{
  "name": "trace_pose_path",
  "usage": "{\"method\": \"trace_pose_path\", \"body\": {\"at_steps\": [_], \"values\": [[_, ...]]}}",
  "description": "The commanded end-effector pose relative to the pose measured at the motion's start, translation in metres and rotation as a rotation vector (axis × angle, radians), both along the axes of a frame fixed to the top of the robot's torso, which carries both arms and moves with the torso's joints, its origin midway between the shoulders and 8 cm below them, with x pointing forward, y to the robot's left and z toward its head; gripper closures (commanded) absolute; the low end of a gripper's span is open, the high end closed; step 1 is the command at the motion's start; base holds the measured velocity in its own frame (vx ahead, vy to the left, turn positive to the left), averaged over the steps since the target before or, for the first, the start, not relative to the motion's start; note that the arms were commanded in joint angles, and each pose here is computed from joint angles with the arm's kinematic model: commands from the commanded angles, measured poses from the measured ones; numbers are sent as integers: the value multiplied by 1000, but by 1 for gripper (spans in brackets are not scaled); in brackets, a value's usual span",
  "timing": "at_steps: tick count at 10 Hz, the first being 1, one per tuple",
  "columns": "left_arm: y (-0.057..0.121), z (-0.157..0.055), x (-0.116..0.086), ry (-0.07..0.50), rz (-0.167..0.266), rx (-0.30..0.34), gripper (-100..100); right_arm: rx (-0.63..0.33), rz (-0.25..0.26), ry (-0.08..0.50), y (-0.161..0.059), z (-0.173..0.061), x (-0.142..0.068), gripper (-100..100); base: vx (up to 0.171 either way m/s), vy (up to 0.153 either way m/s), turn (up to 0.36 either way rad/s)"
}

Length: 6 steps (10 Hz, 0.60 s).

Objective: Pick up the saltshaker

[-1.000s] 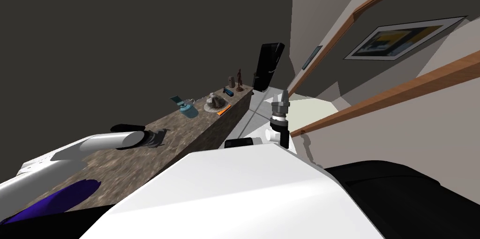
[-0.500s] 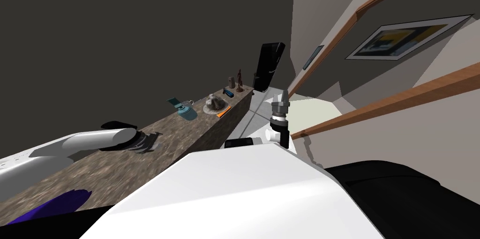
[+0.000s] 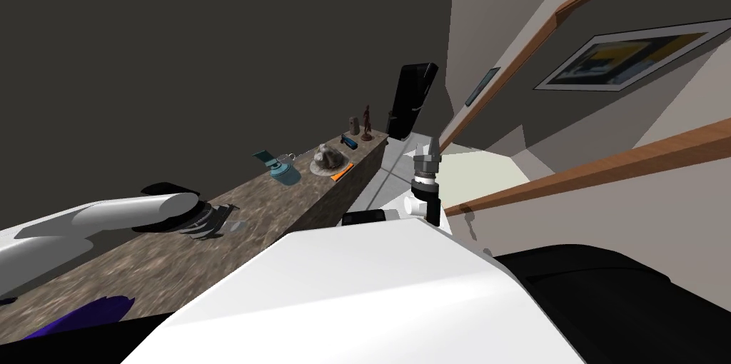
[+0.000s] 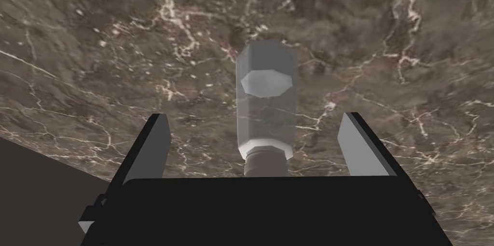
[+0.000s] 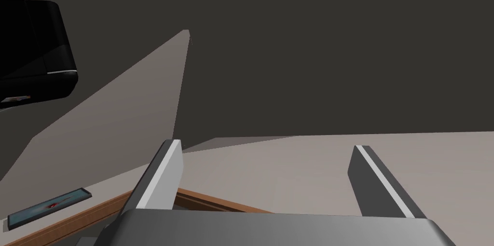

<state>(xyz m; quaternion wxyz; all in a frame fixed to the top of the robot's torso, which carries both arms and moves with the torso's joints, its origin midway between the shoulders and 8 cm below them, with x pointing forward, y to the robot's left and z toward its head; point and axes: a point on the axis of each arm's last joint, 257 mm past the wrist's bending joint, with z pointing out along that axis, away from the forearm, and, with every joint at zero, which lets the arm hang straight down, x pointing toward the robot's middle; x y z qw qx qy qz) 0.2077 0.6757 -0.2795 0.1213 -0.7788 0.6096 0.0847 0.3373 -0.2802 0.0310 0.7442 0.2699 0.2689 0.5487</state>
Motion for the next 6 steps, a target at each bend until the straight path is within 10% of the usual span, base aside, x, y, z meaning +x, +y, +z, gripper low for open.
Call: {"method": "trace_pose_path", "body": {"at_steps": [1, 6], "values": [[-5, -5, 0, 1, 29, -1, -100, 0, 0, 0, 0, 0, 0, 0, -73, 53, -186], [-17, -17, 0, 2, 100, -1, -100, 0, 0, 0, 0, 0, 0, 0, -107, 73, -157]]}}
